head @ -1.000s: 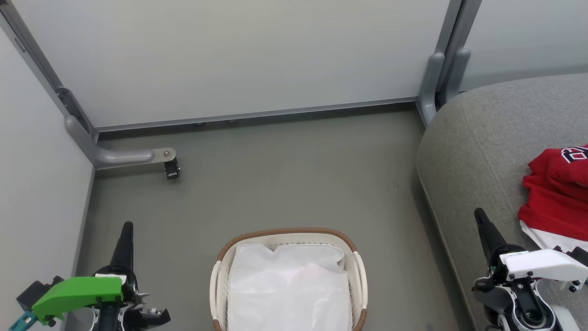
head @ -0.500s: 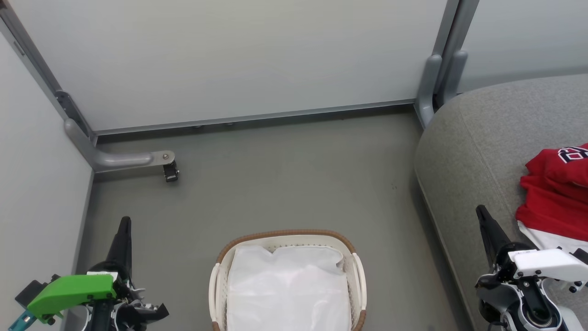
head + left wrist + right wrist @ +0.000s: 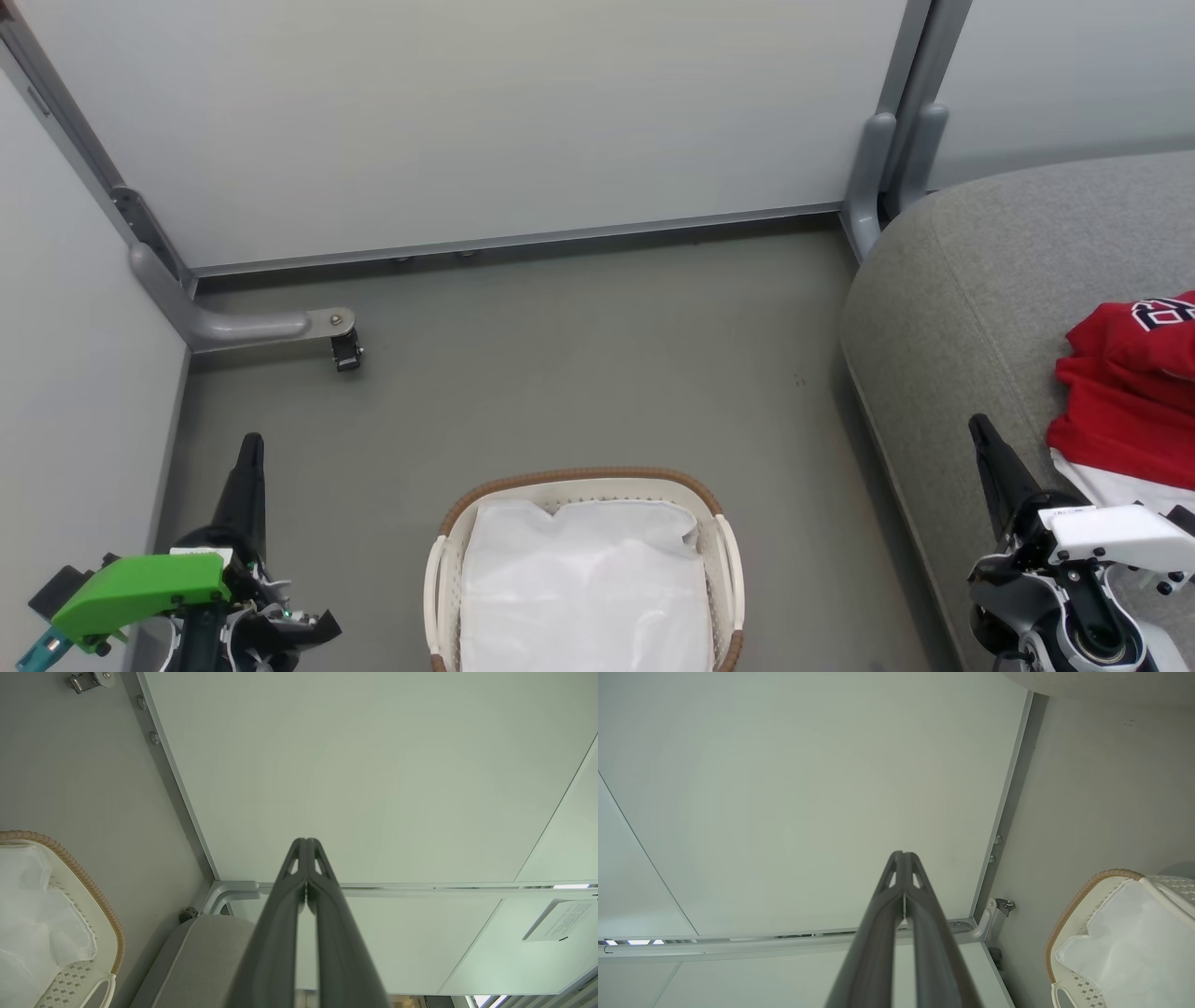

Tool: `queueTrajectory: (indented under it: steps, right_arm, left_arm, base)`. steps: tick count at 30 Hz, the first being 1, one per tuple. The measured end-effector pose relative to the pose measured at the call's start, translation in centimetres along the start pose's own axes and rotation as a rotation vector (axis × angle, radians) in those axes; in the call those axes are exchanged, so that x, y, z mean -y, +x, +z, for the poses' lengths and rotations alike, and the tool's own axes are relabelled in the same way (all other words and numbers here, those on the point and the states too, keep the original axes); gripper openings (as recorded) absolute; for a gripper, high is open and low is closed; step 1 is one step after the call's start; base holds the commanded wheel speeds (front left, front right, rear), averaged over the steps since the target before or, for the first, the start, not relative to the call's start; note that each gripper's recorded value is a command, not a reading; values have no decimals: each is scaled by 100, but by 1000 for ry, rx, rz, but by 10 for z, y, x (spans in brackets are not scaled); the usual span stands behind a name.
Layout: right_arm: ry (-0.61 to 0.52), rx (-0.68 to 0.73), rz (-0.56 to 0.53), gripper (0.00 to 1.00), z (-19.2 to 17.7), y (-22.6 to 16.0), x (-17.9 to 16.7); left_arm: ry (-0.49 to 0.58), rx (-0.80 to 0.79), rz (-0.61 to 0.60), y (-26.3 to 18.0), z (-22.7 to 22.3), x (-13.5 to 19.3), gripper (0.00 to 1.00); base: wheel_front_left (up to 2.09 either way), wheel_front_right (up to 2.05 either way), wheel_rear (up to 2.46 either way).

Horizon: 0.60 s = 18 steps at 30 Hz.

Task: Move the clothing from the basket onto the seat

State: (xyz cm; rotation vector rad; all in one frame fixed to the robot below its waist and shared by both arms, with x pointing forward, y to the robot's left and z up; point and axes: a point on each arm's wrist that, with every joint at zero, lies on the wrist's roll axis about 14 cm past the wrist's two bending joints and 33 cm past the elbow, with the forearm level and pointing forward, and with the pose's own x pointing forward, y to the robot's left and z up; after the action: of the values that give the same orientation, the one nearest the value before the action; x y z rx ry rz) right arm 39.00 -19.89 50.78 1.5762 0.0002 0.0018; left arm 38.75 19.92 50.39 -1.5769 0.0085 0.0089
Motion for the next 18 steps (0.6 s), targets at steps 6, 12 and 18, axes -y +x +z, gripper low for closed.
queueTrajectory:
  steps: [6, 12, 18]
  right_arm:
    - [0, 0, 0, 0, 0, 0, 0]
    - [0, 0, 0, 0, 0, 0, 0]
    - [0, 0, 0, 0, 0, 0, 0]
  left_arm:
    - [0, 0, 0, 0, 0, 0, 0]
    - [0, 0, 0, 0, 0, 0, 0]
    - [0, 0, 0, 0, 0, 0, 0]
  base:
    - [0, 0, 0]
    - [0, 0, 0]
    - [0, 0, 0]
